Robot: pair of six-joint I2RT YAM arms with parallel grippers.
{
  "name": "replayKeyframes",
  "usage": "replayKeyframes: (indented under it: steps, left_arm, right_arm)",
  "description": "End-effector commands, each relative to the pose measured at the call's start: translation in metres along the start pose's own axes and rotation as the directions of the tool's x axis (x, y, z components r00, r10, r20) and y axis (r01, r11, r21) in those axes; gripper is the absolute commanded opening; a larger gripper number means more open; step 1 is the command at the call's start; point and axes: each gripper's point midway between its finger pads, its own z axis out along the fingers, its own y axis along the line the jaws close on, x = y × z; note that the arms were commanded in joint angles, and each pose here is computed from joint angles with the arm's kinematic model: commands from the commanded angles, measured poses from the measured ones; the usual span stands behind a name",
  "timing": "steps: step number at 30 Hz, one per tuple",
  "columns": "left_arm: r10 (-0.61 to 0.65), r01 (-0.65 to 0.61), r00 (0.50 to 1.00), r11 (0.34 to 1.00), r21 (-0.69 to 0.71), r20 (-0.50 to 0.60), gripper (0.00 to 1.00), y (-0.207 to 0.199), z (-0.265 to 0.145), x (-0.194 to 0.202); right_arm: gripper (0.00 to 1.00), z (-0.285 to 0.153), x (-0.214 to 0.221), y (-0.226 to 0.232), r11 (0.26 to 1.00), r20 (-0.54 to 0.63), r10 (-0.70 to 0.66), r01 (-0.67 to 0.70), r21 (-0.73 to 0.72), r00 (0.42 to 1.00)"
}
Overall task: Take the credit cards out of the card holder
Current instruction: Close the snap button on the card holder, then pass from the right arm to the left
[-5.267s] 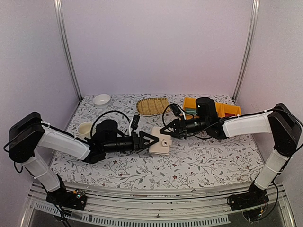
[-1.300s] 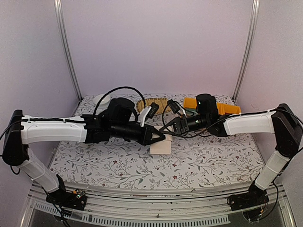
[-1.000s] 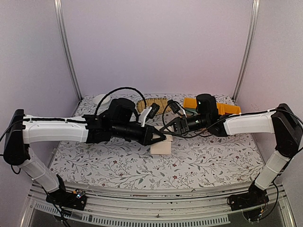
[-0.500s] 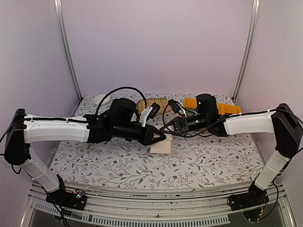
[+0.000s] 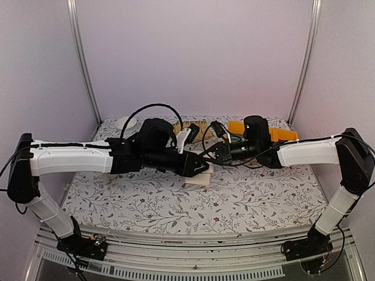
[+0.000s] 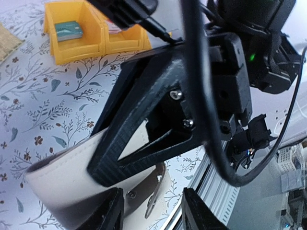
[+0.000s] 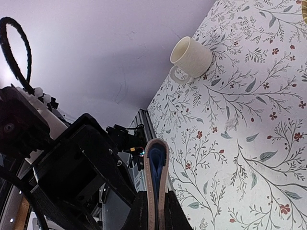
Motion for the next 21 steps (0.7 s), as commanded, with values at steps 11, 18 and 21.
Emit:
replayKeyframes:
  steps: [11,18,21]
  left_arm:
    - [-0.035,0.011,0.977,0.994,0.112,0.211,0.87,0.029,-0.072,-0.025]
    - [-0.132,0.073,0.971,0.957,0.282,0.197,0.92,0.019,-0.068,-0.004]
    - [-0.169,0.096,0.969,0.929,0.357,0.179,0.91,0.012,-0.061,0.005]
  right_arm:
    - [0.01,-0.005,0.002,0.033,0.99,-0.07,-0.034,0.024,-0.142,0.997]
    - [0.01,-0.006,-0.002,0.044,0.983,-0.081,-0.038,0.023,-0.182,0.996]
    - [0.01,-0.004,-0.004,0.046,0.979,-0.094,-0.016,-0.003,-0.202,0.995]
